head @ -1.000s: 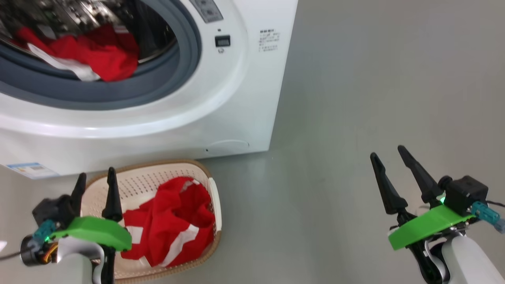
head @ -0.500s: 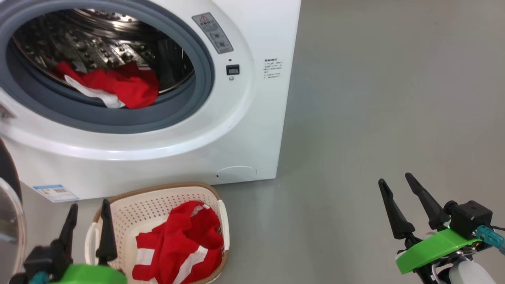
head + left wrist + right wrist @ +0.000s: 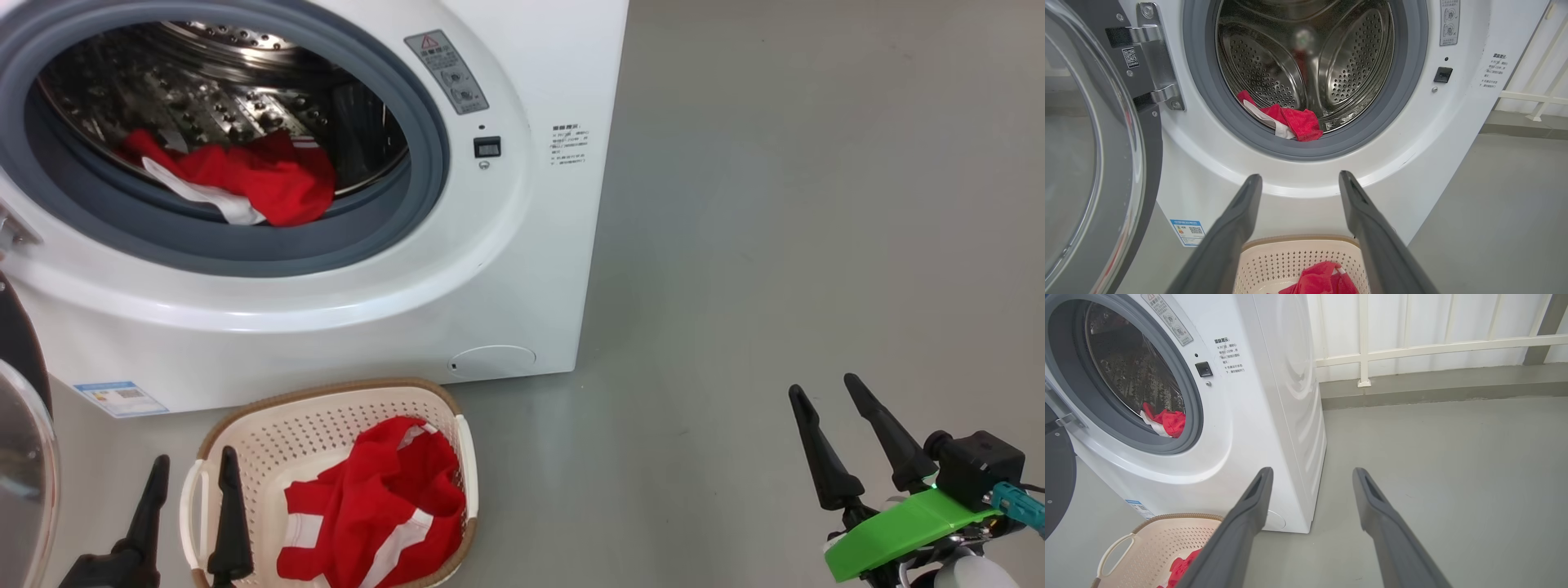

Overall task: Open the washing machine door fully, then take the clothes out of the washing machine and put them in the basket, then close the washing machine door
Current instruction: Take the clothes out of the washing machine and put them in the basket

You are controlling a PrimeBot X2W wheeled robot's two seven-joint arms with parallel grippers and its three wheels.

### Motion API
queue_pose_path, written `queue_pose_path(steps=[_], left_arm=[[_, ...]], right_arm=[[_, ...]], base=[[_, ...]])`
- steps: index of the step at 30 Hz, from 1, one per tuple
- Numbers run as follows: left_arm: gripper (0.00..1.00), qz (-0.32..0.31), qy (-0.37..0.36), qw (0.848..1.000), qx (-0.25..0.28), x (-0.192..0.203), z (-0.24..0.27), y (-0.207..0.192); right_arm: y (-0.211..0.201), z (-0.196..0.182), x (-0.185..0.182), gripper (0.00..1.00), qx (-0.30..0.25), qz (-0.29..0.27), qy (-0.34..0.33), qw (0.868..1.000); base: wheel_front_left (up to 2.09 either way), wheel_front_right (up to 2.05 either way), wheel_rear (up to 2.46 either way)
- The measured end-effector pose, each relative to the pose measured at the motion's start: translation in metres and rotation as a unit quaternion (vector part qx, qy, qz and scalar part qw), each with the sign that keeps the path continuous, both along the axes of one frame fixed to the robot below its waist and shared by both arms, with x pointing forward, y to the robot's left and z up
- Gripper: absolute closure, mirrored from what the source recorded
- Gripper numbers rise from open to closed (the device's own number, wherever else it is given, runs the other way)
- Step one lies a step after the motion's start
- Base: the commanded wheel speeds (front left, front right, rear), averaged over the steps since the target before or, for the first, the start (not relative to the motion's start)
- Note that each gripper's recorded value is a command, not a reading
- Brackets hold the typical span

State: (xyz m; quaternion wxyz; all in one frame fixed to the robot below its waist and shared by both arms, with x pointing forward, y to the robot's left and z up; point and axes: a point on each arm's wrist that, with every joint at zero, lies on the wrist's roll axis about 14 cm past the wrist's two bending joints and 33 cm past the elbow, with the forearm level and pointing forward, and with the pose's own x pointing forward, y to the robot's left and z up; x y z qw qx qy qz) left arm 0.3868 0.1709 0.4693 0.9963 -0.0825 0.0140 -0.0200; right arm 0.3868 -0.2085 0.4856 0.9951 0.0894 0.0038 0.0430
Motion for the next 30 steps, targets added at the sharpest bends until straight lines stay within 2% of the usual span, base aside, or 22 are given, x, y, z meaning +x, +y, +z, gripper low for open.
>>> queue_pose_path(steps=[8, 14, 20, 30], left_arm=[[0.0, -0.004, 0.011, 1.0, -0.004, 0.003, -0.008, -0.004], [0.0, -0.012, 0.018, 1.0, -0.02, 0.025, -0.014, -0.012], [0.0, -0.027, 0.023, 0.999, -0.029, 0.069, -0.019, -0.024], [0.0, -0.059, 0.018, 0.998, 0.003, 0.152, -0.007, -0.036]], right_arm=[[0.001, -0.005, 0.003, 0.0, 0.001, 0.001, 0.006, 1.0], [0.005, -0.014, 0.008, 0.0, 0.003, 0.006, 0.019, 1.0], [0.009, -0.022, 0.025, 0.0, 0.006, 0.01, 0.025, 1.0], [0.013, -0.034, 0.044, 0.0, 0.016, 0.008, 0.035, 0.999]], base=[[0.0, 0.0, 0.0], [0.0, 0.0, 0.0], [0.0, 0.0, 0.0], [0.0, 0.0, 0.0]])
